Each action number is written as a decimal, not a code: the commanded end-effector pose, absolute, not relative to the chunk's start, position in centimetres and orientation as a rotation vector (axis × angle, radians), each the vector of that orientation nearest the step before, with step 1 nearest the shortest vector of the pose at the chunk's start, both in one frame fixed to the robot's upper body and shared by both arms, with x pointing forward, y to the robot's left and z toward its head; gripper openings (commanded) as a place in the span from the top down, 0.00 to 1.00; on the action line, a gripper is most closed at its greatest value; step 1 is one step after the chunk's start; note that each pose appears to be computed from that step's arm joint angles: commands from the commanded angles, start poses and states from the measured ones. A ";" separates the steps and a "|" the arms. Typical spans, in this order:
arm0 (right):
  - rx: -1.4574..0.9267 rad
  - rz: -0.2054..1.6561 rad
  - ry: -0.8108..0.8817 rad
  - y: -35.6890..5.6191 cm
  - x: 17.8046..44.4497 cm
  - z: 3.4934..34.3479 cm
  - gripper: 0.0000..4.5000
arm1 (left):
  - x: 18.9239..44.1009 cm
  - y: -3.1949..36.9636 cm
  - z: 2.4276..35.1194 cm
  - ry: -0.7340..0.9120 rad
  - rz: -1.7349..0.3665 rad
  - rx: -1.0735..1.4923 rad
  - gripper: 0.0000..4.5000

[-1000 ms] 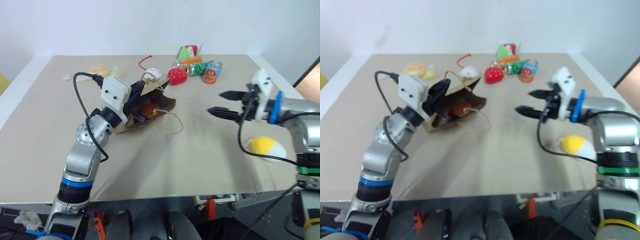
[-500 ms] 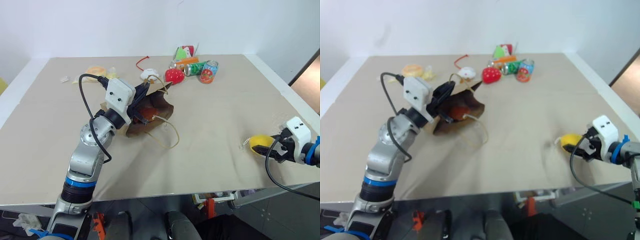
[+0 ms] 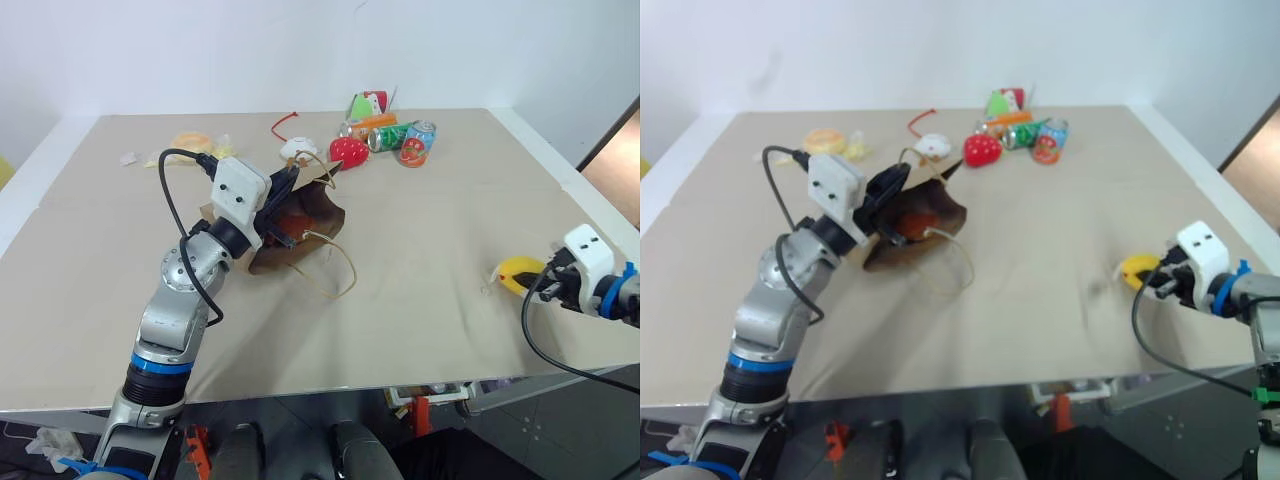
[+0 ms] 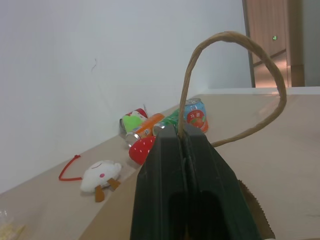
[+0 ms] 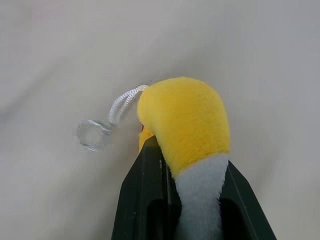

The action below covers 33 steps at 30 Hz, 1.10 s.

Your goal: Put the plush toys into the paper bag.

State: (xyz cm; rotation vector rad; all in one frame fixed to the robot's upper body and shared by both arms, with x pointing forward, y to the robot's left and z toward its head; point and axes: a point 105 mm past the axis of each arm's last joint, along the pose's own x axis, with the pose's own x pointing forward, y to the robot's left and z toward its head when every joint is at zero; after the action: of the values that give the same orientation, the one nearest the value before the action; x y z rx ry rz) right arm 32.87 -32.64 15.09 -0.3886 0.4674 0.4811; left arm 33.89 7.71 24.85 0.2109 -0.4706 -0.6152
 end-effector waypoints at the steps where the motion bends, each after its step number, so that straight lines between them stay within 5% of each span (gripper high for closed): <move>1: -0.387 0.745 0.249 -24.6 33.7 21.3 0.95 | 33.8 7.8 26.5 -0.529 -0.590 0.214 1.00; 6: -0.393 1.087 0.150 -14.7 32.6 23.2 0.95 | 34.1 8.0 26.8 -0.535 -0.554 0.201 1.00; 11: -0.387 1.225 0.051 -8.6 33.0 23.4 0.95 | 34.5 8.2 27.2 -0.542 -0.516 0.192 1.00; 19: -0.446 1.251 -0.101 -2.2 36.0 25.4 0.95 | 34.3 7.7 27.2 -0.540 -0.534 0.198 1.00; 27: -0.500 1.153 -0.112 1.3 39.4 23.3 0.95 | 34.2 7.4 27.4 -0.542 -0.526 0.185 1.00; 33: -0.494 1.142 -0.167 1.4 39.6 24.2 0.43 | 34.1 7.6 27.2 -0.533 -0.519 0.184 1.00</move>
State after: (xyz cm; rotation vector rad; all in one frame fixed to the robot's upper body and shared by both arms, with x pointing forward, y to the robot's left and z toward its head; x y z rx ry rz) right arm 39.70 1.52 21.32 -0.4879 -0.0616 1.1564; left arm 34.91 7.71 25.82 0.1766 -0.4775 -0.5214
